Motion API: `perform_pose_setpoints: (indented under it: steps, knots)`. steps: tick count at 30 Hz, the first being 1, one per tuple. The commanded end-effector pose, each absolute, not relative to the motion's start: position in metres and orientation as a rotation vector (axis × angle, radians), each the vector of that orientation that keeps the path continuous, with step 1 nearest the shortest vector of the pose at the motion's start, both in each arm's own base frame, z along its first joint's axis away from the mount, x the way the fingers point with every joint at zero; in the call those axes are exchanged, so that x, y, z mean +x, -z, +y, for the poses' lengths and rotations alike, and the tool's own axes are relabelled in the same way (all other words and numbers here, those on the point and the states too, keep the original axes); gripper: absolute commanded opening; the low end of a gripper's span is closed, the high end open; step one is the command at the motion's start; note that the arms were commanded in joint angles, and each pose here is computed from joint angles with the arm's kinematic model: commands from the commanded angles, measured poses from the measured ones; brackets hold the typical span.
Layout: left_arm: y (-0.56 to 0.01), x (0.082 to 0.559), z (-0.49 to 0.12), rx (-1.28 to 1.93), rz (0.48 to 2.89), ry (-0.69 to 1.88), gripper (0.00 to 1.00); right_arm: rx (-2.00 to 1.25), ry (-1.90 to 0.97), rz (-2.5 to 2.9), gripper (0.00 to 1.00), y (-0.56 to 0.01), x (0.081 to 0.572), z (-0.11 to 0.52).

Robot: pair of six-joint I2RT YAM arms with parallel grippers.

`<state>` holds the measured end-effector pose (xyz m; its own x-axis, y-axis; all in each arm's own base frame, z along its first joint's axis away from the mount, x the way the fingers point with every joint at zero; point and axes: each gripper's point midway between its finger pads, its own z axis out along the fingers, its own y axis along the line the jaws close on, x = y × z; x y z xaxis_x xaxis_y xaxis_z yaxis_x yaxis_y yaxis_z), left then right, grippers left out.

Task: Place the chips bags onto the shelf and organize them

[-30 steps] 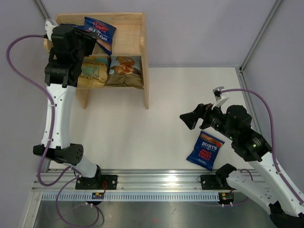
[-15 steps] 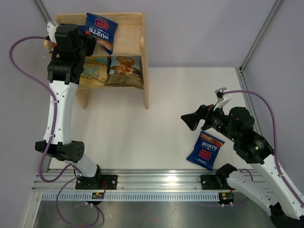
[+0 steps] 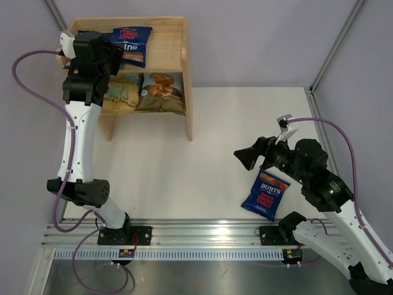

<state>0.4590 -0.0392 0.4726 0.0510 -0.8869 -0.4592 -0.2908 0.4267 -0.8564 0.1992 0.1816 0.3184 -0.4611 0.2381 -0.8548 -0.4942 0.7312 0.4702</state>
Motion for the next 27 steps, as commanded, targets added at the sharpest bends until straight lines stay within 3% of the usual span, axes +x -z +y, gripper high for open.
perform_pose_setpoints:
  steps: [1, 2, 8, 10, 11, 18, 22, 27]
  knots:
    - [-0.507, 0.443, -0.023, -1.081, 1.392, 0.615, 0.55, -0.209, -0.854, 1.840, 0.99, -0.325, 0.200, 0.182]
    - [-0.510, 0.440, -0.023, -1.066, 1.391, 0.609, 0.62, -0.208, -0.846, 1.840, 0.99, -0.326, 0.201, 0.181]
    - [-0.534, 0.419, -0.012, -0.996, 1.365, 0.543, 0.75, -0.165, -0.724, 1.913, 1.00, -0.311, 0.215, 0.170]
    - [-0.545, 0.409, -0.010, -0.970, 1.349, 0.529, 0.85, -0.131, -0.638, 1.958, 1.00, -0.299, 0.224, 0.162]
    - [-0.554, 0.399, -0.008, -0.938, 1.335, 0.521, 0.99, -0.120, -0.608, 1.989, 0.99, -0.291, 0.229, 0.162]
    - [-0.591, 0.349, 0.001, -0.829, 1.276, 0.485, 0.99, -0.001, -0.471, 2.095, 1.00, -0.257, 0.255, 0.147]
    - [-0.607, 0.326, -0.026, -0.595, 1.316, 0.551, 0.99, 0.149, -0.478, 2.107, 0.99, -0.248, 0.265, 0.119]
    - [-0.549, 0.315, -0.070, -0.375, 1.500, 0.610, 0.99, 0.331, -0.362, 2.131, 0.99, -0.227, 0.270, 0.071]
